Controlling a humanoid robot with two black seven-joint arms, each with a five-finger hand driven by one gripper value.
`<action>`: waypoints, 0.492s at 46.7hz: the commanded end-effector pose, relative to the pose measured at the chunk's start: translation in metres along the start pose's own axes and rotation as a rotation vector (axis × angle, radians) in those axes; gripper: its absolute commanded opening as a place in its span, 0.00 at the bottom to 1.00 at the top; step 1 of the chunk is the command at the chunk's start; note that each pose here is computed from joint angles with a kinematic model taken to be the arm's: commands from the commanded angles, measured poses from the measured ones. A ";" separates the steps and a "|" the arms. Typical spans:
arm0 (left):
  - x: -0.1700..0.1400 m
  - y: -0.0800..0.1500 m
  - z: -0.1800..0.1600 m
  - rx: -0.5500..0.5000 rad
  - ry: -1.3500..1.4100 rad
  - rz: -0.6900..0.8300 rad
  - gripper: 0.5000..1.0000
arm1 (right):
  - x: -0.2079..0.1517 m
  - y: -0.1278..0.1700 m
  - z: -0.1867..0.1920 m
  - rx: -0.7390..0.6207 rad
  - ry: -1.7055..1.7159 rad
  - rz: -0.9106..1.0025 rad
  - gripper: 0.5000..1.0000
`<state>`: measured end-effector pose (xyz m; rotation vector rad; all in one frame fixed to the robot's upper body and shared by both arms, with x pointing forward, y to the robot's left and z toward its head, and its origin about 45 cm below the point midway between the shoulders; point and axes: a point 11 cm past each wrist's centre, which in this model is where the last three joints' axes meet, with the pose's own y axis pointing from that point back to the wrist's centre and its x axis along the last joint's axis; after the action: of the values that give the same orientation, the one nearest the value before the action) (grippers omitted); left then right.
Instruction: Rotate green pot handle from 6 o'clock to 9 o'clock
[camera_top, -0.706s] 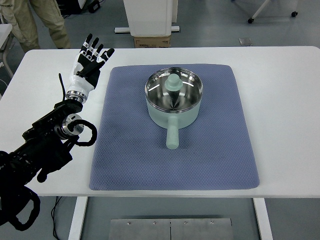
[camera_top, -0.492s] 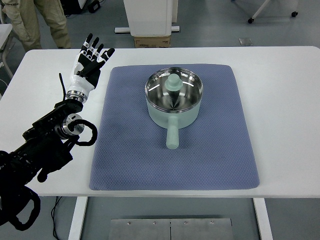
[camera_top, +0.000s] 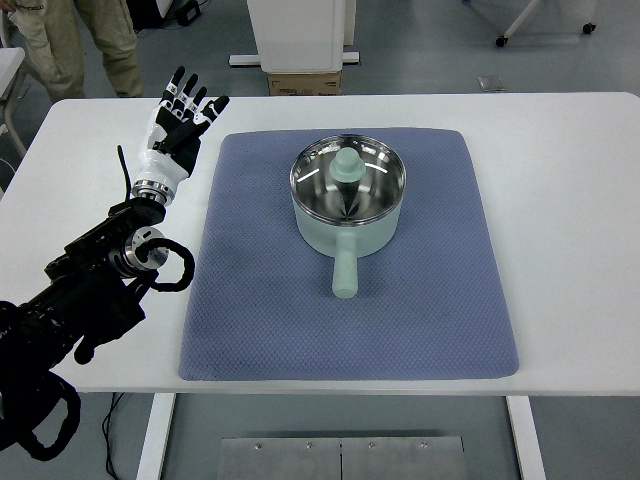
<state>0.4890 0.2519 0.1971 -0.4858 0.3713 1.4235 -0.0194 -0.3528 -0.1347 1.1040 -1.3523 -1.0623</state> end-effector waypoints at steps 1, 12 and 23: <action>0.000 0.000 0.001 -0.001 -0.002 -0.002 1.00 | 0.000 0.000 -0.001 0.001 0.000 0.000 1.00; -0.005 -0.006 0.008 -0.014 -0.011 -0.015 1.00 | 0.000 0.000 -0.001 0.001 0.000 0.000 1.00; -0.004 -0.007 0.012 -0.020 -0.016 -0.017 1.00 | 0.000 0.000 -0.001 0.001 0.000 0.000 1.00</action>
<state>0.4949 0.2520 0.2097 -0.4919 0.3420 1.4140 -0.0190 -0.3528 -0.1347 1.1045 -1.3525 -1.0621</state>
